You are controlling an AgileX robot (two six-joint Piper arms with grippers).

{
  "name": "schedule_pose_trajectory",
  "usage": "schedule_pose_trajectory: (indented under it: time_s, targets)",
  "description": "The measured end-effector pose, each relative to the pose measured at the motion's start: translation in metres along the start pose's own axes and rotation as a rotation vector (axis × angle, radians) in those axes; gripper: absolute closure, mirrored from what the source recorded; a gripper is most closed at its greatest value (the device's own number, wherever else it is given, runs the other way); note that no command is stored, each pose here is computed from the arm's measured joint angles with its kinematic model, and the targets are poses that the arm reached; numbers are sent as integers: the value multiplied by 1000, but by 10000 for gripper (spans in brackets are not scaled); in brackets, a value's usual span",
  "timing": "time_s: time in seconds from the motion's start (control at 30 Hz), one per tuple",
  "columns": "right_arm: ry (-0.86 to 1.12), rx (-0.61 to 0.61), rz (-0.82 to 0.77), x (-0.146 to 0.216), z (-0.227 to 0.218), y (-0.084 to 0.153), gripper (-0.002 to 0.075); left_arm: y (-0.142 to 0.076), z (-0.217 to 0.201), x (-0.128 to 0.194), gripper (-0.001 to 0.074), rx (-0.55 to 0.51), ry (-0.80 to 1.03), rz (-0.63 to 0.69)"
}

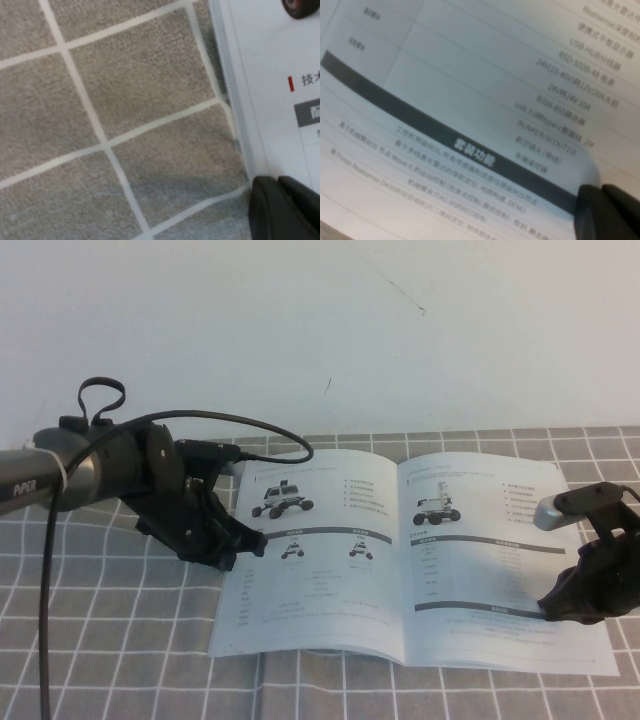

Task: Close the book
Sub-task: 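Close the open booklet and leave it lying on the table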

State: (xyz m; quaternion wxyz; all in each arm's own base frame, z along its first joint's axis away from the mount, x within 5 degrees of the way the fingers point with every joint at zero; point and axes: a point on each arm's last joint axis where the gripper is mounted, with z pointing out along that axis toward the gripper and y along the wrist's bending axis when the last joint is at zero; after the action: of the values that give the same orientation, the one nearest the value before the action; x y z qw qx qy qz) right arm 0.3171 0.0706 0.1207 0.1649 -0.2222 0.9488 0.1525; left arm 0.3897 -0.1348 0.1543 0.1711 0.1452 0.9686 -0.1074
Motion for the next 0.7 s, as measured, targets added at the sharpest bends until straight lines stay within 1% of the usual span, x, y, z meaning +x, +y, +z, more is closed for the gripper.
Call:
schedule_pose_trajectory:
  time_s: [0.13,0.27,0.43,0.6,0.7]
  targets:
    - [0,0,0,0,0,0,729,-1,-5,-6,738,-14,22,2]
    - [0,0,0,0,0,0,729,1,-11,-13,738,-71,10,-16]
    - [0,0,0,0,0,0,729,6,-5,-11,738,-116,40,-7]
    - [0,0,1,0,0,0,729,8,3,-10,738,-120,62,-12]
    - [1,-1,2,0,0,0,729,5,3,-11,738,-97,60,-10]
